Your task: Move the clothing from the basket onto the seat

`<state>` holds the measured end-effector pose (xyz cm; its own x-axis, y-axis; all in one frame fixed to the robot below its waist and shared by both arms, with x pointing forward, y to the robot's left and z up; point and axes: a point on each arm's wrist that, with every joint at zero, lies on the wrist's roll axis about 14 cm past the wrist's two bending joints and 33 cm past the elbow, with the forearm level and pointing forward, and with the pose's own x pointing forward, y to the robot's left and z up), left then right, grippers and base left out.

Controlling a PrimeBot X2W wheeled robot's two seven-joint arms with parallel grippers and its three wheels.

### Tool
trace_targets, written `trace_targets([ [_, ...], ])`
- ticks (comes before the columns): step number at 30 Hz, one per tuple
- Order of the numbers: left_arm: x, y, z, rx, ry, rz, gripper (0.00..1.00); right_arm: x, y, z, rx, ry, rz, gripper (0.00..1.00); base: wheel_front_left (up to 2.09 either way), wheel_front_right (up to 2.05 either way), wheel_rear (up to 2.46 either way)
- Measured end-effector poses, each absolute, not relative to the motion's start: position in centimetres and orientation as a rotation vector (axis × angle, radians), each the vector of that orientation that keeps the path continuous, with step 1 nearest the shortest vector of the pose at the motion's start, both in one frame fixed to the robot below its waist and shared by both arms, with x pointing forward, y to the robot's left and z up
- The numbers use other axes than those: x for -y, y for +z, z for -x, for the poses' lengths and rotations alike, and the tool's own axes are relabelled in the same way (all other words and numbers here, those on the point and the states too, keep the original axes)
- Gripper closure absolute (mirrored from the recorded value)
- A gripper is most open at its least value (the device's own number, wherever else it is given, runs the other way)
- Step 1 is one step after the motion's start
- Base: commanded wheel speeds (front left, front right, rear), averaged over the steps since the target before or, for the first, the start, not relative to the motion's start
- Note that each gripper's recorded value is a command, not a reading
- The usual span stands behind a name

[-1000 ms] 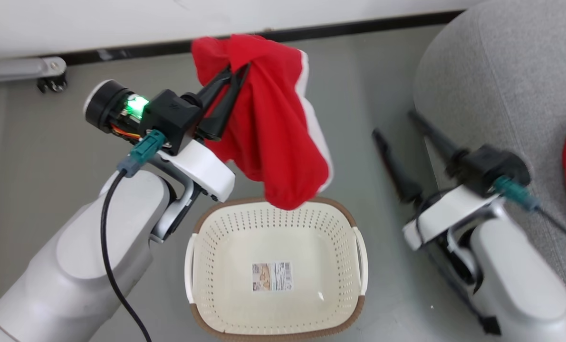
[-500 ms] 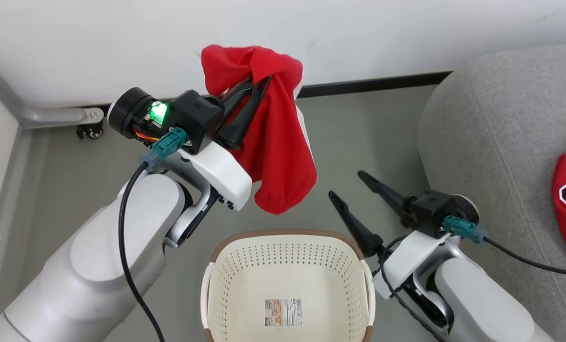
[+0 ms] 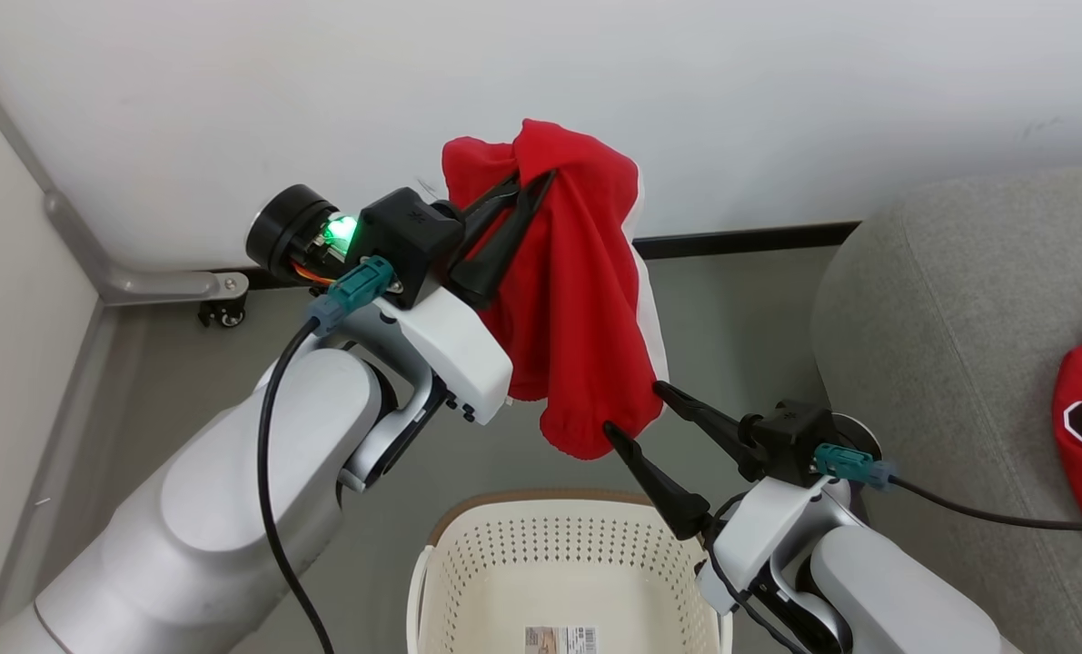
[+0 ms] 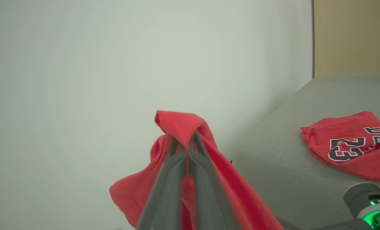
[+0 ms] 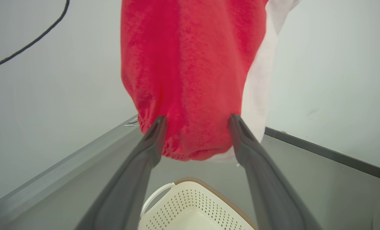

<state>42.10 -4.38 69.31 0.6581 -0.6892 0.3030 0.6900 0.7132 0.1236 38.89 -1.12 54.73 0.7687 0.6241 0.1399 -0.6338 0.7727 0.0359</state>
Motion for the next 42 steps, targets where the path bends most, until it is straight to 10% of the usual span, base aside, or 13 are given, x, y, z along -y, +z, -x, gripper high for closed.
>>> trace_targets([
  [25,5.6,71.9,-36.3,0.362,-0.838,0.001,1.00,-3.8,59.1,-37.3,0.223,0.840,0.003,0.01,0.00,0.00,0.00],
  [27,5.6,71.8,-36.1,0.353,-0.840,0.004,1.00,-4.2,59.3,-37.2,0.227,0.849,0.005,0.48,0.00,0.00,0.00],
  [32,5.7,72.0,-35.7,0.347,-0.843,0.013,1.00,-4.9,58.9,-37.0,0.227,0.866,0.042,1.00,0.00,0.00,0.00],
  [42,3.5,69.0,-37.9,0.243,-0.753,0.067,1.00,-4.2,58.8,-37.6,0.226,0.849,0.055,1.00,0.00,0.00,0.00],
])
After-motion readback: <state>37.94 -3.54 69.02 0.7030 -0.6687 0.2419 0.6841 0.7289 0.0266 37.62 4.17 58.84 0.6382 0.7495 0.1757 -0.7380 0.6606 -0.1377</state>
